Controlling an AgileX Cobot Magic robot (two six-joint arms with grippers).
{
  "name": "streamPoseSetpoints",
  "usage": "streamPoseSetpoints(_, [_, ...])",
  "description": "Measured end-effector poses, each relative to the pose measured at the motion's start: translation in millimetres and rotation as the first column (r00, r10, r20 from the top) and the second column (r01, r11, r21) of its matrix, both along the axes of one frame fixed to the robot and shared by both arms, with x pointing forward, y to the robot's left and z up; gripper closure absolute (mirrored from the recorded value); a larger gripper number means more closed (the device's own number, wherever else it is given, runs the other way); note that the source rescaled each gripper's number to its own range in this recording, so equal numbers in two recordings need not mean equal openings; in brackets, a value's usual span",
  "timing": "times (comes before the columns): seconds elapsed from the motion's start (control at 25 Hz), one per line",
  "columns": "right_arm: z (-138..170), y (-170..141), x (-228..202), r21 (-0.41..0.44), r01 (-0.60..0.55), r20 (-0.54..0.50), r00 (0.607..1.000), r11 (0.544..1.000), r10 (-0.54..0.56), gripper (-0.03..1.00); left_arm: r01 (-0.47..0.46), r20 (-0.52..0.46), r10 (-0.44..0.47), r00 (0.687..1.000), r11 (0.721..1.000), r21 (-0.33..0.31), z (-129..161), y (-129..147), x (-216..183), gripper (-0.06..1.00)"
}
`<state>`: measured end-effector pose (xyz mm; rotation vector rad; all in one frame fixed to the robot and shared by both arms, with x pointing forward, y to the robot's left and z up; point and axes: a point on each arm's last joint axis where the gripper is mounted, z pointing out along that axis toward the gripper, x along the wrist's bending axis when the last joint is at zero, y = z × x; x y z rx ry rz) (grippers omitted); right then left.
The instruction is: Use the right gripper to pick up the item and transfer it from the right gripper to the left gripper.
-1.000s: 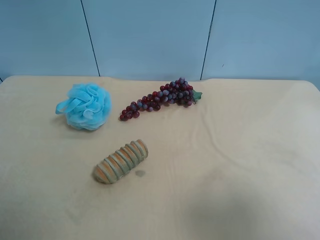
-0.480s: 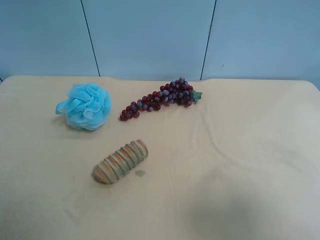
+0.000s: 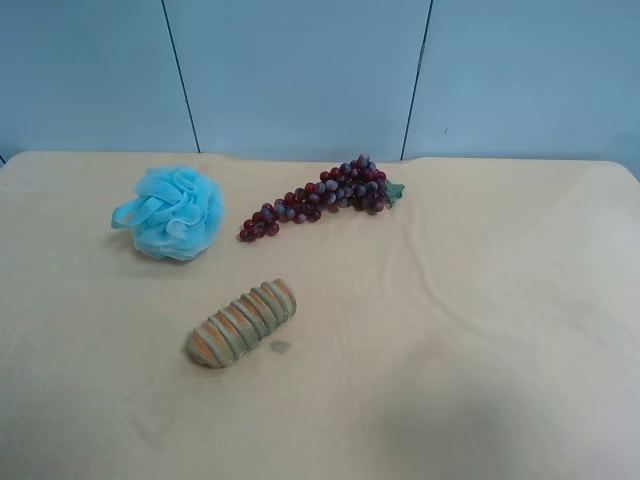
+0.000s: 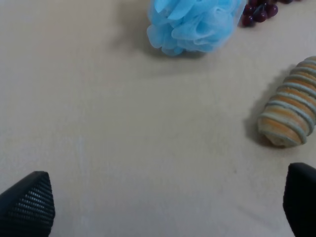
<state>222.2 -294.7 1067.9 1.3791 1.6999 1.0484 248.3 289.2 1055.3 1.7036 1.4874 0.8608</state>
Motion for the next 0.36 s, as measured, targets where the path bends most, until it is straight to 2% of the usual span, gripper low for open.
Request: streamPoseSetpoints(0.36, [0.0,0.0,0.0,0.000,0.000,0.000,1.000,1.000,0.000,-0.03,-0.002,0.000,0.002,1.000,1.000,-0.003,0.0,0.0,0.0,-0.03])
